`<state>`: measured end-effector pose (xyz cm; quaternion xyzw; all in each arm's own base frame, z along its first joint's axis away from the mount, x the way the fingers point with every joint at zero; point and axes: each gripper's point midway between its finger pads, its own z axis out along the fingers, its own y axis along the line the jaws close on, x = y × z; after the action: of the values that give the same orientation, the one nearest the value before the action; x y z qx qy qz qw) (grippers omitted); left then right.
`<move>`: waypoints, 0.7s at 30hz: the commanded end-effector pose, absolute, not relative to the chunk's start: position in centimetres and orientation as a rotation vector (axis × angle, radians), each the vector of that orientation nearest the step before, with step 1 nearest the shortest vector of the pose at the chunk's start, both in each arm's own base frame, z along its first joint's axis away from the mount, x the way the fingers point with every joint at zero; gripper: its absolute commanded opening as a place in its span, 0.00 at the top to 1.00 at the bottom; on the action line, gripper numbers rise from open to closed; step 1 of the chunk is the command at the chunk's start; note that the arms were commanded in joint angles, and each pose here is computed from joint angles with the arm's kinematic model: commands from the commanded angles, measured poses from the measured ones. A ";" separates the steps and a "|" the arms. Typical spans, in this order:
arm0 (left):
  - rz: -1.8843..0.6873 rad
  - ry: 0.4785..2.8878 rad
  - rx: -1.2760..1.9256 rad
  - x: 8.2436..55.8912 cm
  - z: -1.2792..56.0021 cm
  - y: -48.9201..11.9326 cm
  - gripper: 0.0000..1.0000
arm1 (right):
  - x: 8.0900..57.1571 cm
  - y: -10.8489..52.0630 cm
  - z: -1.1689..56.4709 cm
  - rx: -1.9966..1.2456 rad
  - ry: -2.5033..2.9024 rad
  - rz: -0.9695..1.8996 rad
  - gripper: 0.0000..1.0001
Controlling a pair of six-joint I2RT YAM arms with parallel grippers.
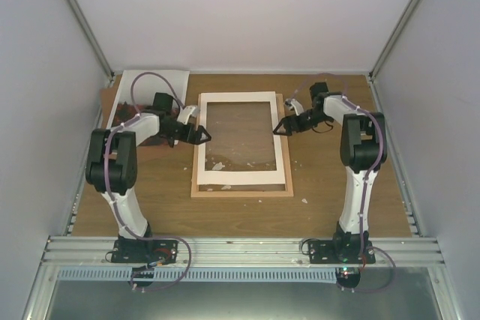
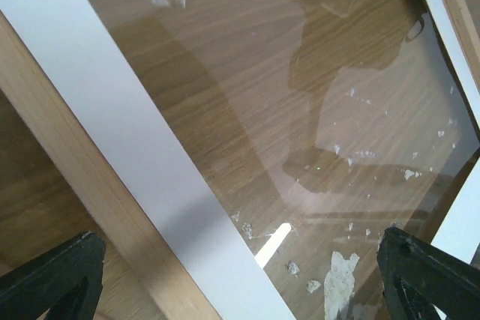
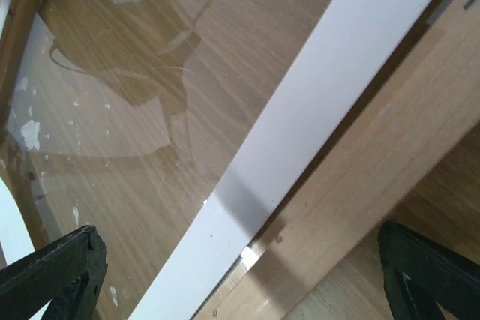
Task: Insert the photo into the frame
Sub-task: Move the photo frame to the center of the board.
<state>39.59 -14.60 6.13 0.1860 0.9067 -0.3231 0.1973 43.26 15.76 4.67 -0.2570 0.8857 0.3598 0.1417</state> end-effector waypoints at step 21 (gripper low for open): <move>-0.077 2.208 1.380 36.5 12.3 -20.6 0.02 | 39.8 12.6 13.4 -0.852 2.388 0.517 0.01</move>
<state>35.92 -20.69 11.86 0.5004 0.8240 -0.0428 0.2622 39.18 12.30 11.07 -0.2903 0.9047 0.2064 0.2337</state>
